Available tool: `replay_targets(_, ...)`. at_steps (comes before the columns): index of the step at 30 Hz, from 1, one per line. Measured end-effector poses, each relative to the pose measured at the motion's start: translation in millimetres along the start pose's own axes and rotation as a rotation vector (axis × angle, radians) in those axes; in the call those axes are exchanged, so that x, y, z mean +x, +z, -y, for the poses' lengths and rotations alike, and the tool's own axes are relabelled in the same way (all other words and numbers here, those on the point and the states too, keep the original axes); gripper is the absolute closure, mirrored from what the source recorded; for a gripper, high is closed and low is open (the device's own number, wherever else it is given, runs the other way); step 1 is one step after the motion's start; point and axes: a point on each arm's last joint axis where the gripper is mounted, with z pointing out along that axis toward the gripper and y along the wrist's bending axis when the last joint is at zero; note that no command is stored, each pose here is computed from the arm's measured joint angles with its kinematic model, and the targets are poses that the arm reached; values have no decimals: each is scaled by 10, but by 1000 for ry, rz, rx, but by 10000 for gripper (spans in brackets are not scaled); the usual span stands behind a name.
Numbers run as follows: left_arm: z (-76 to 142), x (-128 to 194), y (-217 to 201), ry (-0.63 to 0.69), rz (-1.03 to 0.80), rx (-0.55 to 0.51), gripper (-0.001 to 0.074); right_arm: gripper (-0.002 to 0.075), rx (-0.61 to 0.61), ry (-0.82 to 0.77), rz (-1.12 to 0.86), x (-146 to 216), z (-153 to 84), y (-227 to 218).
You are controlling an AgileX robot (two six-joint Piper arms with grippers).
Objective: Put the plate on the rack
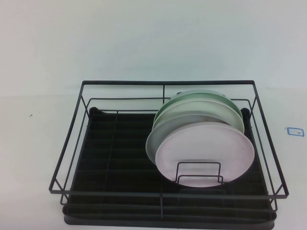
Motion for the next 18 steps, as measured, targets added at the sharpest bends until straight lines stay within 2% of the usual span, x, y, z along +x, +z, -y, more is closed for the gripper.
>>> replay_targets(3, 0, 0, 0, 0, 0, 0, 735, 728, -4, -20, -6, 5, -4, 0)
replay_targets(8, 0, 0, 0, 0, 0, 0, 735, 728, -24, -164, -61, 53, -26, -21)
replay_targets(18, -1, 0, 0, -1, 0, -2, 735, 728, 115, -154, -322, 324, -76, -278)
